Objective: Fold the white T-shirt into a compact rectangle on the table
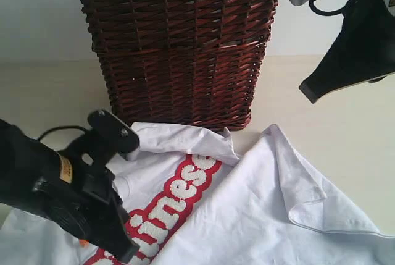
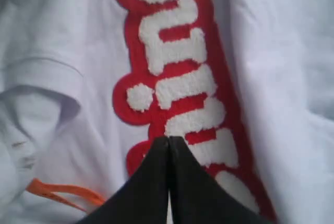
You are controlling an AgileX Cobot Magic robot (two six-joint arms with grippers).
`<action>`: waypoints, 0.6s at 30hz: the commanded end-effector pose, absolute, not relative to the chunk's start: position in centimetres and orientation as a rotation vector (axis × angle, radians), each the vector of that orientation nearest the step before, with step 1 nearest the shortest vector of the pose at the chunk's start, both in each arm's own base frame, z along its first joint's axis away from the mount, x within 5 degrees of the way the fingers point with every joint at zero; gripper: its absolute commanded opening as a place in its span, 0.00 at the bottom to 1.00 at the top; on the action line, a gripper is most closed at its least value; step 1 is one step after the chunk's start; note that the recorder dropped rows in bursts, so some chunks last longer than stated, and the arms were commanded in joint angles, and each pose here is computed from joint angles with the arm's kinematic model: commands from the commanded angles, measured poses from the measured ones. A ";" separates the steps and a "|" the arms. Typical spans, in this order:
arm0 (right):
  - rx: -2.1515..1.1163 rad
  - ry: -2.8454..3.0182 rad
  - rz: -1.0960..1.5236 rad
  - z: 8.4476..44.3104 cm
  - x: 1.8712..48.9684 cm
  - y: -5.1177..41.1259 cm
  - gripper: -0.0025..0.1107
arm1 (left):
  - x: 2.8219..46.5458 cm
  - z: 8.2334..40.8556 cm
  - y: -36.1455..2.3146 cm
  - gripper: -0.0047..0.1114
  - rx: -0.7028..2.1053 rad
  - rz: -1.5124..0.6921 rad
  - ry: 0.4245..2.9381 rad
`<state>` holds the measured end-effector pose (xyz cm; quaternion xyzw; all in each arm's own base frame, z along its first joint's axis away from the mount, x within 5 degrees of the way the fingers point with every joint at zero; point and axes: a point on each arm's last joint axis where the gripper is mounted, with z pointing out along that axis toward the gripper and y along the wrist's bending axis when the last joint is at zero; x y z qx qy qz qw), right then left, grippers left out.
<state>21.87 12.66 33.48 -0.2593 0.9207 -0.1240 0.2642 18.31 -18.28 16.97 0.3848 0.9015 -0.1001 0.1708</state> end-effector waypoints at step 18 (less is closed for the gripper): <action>-0.703 2.487 -0.318 33.6 21.7 12.6 0.02 | 17.8 11.8 -15.0 0.04 0.950 0.273 3.034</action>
